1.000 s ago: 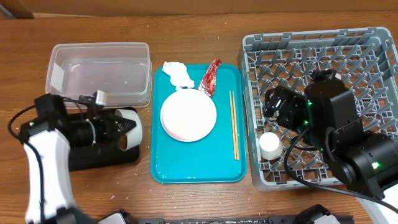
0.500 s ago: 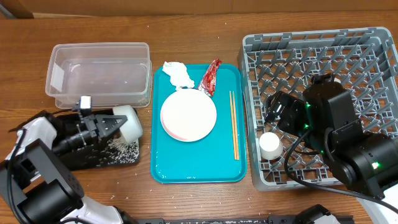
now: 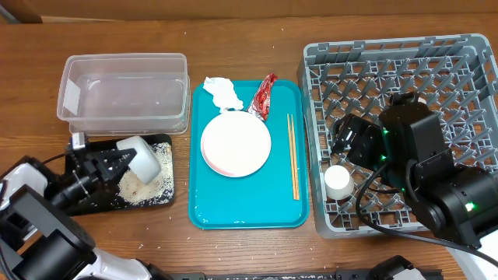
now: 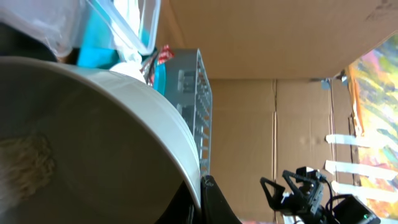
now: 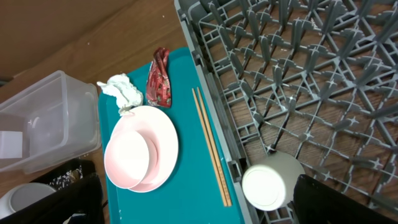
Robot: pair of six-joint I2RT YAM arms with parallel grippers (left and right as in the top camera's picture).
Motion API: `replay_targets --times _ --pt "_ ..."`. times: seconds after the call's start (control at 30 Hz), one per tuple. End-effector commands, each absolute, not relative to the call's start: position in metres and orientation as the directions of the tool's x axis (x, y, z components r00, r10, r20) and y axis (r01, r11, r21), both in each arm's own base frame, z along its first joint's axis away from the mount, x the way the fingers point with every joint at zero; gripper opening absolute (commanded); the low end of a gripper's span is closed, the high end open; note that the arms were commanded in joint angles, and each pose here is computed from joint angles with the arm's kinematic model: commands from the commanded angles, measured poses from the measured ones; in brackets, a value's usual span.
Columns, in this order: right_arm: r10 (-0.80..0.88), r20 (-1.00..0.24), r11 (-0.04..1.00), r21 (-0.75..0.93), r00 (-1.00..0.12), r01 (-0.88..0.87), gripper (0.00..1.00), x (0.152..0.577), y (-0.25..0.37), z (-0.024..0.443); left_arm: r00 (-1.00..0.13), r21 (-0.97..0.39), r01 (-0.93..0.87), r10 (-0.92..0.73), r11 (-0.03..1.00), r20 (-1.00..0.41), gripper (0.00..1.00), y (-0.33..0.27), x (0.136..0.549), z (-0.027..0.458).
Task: Sort waste into correct bins and load items into the dishwasher
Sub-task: 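Tip the rice bowl over the black tray to dump the food, then set the emptied bowl back on the teal tray and release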
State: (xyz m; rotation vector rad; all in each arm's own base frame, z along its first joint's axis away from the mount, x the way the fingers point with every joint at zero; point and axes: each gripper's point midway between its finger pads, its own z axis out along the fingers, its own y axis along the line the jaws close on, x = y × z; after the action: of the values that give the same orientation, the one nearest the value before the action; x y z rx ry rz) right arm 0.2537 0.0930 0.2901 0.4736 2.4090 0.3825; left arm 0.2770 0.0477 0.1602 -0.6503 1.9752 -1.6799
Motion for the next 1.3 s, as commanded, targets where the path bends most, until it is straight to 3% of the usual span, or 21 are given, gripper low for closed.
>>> replay_targets --times 0.0,0.4,0.67,1.0,1.13,1.27 --pt "0.426 -0.556 0.893 0.384 -0.714 0.234 1.0 0.255 0.091 0.295 -0.746 -0.987 -0.006 -0.658 0.158 -0.101 0.04 0.059 0.277 0.162" --pt "0.426 -0.555 0.893 0.384 -0.715 0.234 1.0 0.255 0.091 0.295 -0.781 -0.963 0.143 -0.572 0.228 -0.251 0.04 0.034 0.276 0.177" --pt "0.426 -0.556 0.893 0.385 -0.714 0.233 1.0 0.255 0.091 0.296 -0.784 -0.972 0.124 -0.58 0.202 -0.221 0.04 0.031 0.278 0.18" --pt "0.427 -0.557 0.892 0.387 -0.712 0.232 1.0 0.256 0.091 0.296 -0.924 -0.953 0.226 -0.264 0.204 -0.276 0.04 -0.065 0.259 0.202" --pt "0.429 -0.561 0.891 0.392 -0.708 0.23 1.0 0.257 0.092 0.297 -0.965 -0.961 0.201 -0.128 0.19 -0.227 0.04 -0.102 0.24 0.212" --pt "0.433 -0.569 0.888 0.403 -0.699 0.223 1.0 0.26 0.093 0.3 -0.99 -0.956 0.138 0.039 0.257 -0.133 0.04 -0.132 0.217 0.2"
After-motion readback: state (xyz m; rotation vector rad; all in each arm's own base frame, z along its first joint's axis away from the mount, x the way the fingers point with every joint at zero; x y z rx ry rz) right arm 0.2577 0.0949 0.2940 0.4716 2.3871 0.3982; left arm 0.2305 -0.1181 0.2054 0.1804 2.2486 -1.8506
